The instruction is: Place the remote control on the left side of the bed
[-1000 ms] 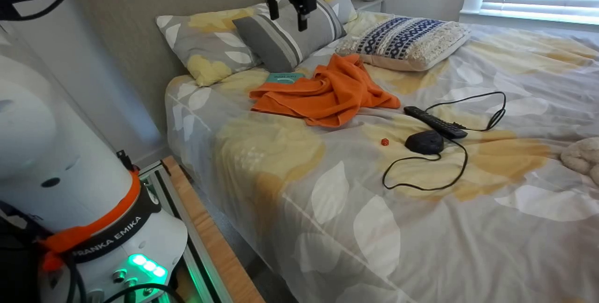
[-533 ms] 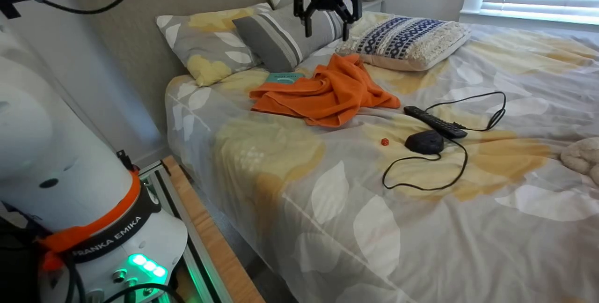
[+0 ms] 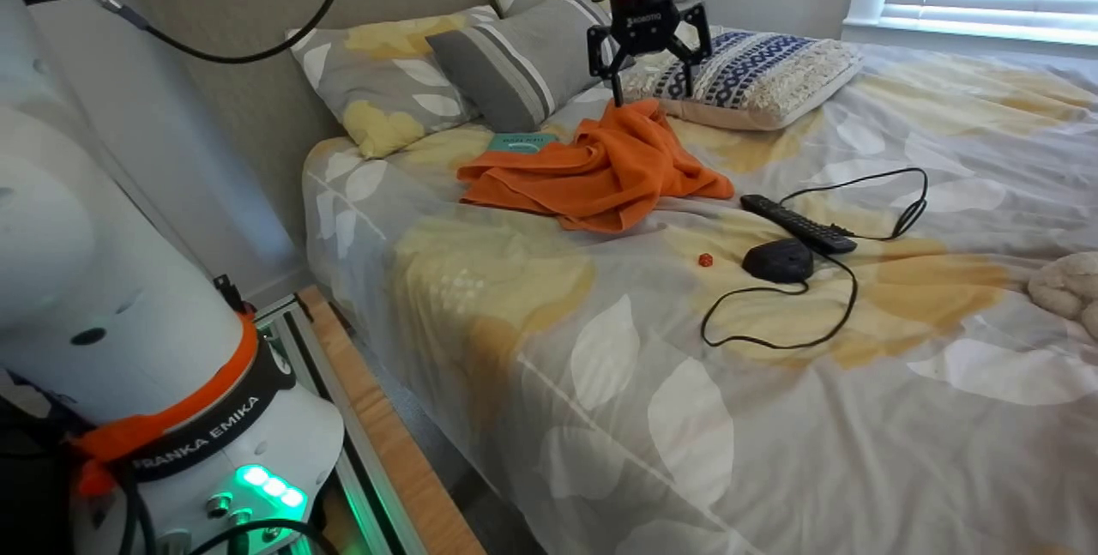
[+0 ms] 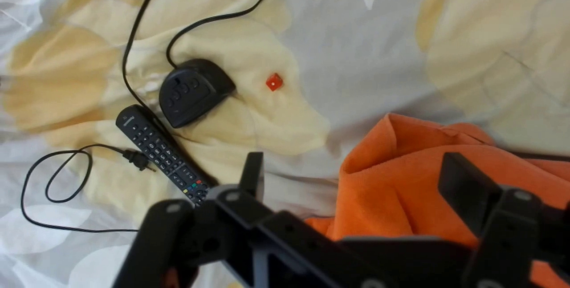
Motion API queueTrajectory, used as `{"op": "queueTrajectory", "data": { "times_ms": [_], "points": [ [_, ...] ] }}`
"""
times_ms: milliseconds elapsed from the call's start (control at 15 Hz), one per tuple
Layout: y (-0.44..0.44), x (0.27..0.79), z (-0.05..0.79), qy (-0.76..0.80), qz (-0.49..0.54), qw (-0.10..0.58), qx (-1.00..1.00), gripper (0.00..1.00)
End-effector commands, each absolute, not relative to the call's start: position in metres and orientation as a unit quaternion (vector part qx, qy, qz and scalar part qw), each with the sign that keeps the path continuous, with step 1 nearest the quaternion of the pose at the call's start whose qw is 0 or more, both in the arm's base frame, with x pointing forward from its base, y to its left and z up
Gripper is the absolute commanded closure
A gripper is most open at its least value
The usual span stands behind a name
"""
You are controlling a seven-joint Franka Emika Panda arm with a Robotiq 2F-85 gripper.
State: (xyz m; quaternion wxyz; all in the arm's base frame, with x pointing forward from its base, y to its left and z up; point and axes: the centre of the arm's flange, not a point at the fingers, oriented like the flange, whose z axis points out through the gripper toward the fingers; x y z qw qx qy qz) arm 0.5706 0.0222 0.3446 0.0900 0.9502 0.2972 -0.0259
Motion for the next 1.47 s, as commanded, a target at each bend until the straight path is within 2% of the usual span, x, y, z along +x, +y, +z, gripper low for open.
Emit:
{"op": "queueTrajectory", "data": {
  "times_ms": [0, 467, 867, 1400],
  "points": [
    [0.022, 0.571, 0.346, 0.299, -0.025, 0.091, 0.95, 0.0],
    [0.023, 0.573, 0.348, 0.3, -0.022, 0.092, 0.949, 0.0],
    [-0.011, 0.614, 0.325, 0.389, 0.021, 0.095, 0.916, 0.0],
    [-0.091, 0.681, 0.253, 0.46, 0.044, 0.063, 0.884, 0.0]
  ]
}}
